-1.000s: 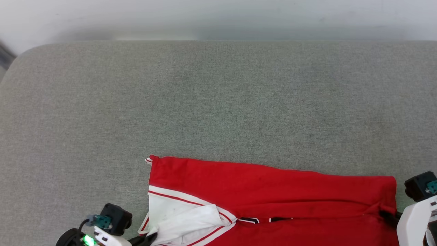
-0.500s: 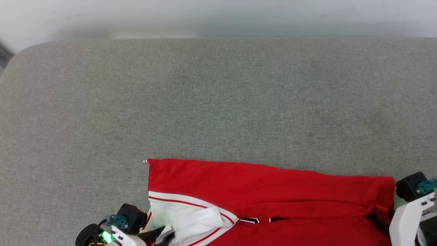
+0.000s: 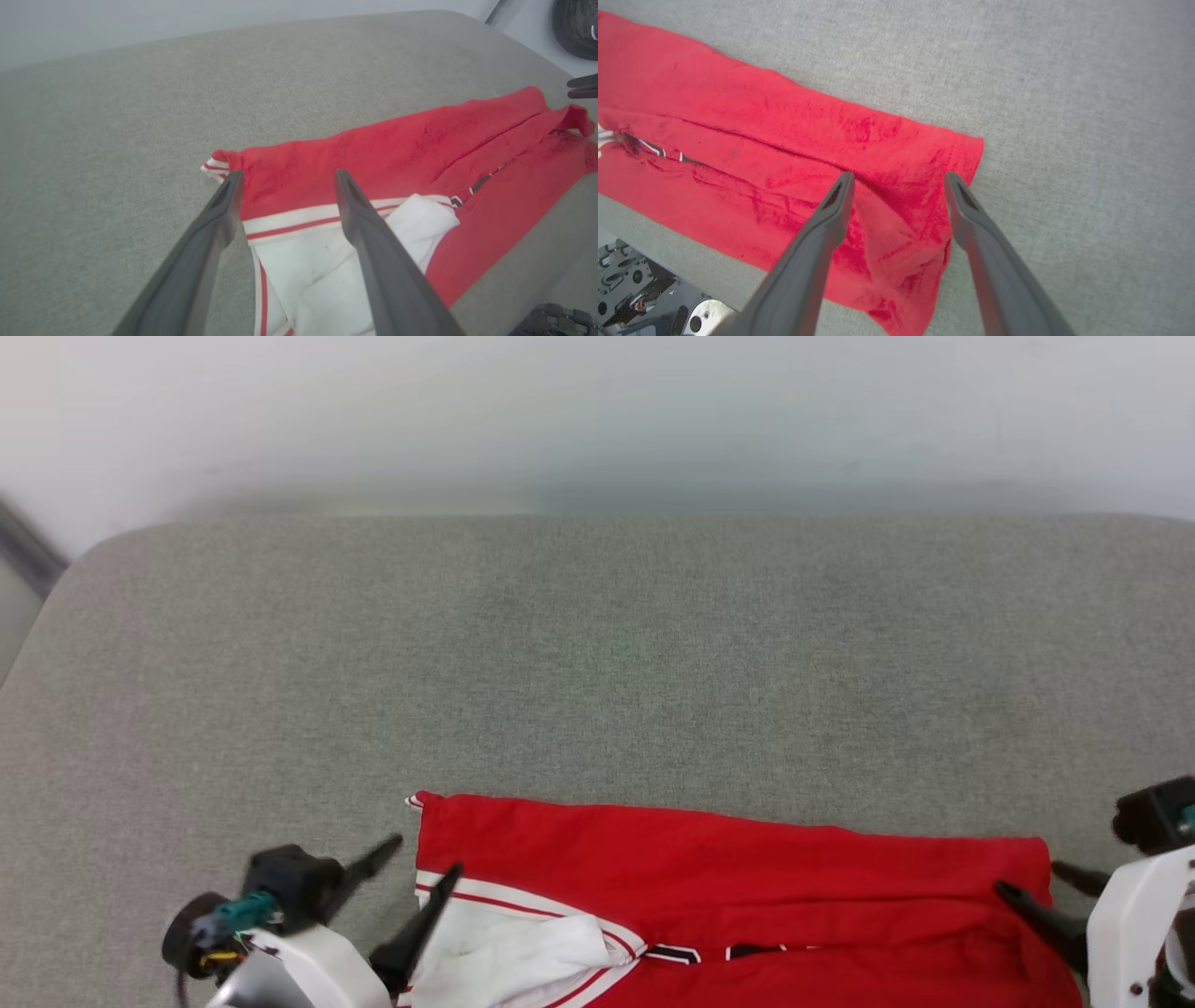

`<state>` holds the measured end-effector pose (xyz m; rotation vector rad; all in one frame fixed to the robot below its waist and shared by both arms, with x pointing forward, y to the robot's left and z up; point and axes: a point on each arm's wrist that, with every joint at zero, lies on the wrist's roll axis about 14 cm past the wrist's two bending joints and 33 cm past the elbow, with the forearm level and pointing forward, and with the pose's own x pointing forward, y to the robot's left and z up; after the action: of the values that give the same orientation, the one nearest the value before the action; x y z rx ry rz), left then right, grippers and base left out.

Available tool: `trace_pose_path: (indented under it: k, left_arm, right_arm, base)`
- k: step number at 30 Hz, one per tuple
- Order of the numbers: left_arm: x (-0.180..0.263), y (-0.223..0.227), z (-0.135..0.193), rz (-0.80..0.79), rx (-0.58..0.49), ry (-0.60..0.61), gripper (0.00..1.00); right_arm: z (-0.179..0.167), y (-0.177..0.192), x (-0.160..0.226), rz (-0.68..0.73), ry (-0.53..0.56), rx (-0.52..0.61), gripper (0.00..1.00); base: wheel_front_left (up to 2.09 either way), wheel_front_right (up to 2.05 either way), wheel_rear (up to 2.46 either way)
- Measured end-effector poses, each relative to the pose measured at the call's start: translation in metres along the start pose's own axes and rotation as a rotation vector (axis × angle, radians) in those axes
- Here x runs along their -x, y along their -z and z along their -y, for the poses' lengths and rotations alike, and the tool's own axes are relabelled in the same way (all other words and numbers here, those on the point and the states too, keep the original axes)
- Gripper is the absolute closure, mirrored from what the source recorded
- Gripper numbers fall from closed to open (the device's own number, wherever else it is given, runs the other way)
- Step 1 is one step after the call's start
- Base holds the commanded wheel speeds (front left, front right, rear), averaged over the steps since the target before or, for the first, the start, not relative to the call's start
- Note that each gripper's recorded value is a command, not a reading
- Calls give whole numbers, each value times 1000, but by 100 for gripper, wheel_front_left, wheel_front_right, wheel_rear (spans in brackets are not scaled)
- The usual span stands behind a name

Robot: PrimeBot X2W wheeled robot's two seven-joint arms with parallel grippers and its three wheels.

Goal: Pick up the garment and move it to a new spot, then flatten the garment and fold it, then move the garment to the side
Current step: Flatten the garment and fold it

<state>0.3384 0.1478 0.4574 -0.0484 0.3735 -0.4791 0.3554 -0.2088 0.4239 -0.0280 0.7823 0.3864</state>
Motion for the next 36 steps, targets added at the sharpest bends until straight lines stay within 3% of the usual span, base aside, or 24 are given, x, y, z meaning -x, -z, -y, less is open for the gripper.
trace_pose_path:
  k: [5,16,24,36]
  left_arm:
    - [12,-50,-20,259,5,-128,0]
    - [52,-96,-51,564,60,-402,0]
    - [61,-74,-49,549,21,-461,0]
    - [51,-57,-52,506,13,-457,0]
  right_arm:
    - [9,-24,13,106,40,-74,0]
    - [21,11,14,99,155,-351,0]
    - [17,35,6,33,201,-432,0]
    - [18,66,-13,-121,220,-473,0]
  base:
    - [0,0,0]
    - [0,0,0]
    - [0,0,0]
    - [0,0,0]
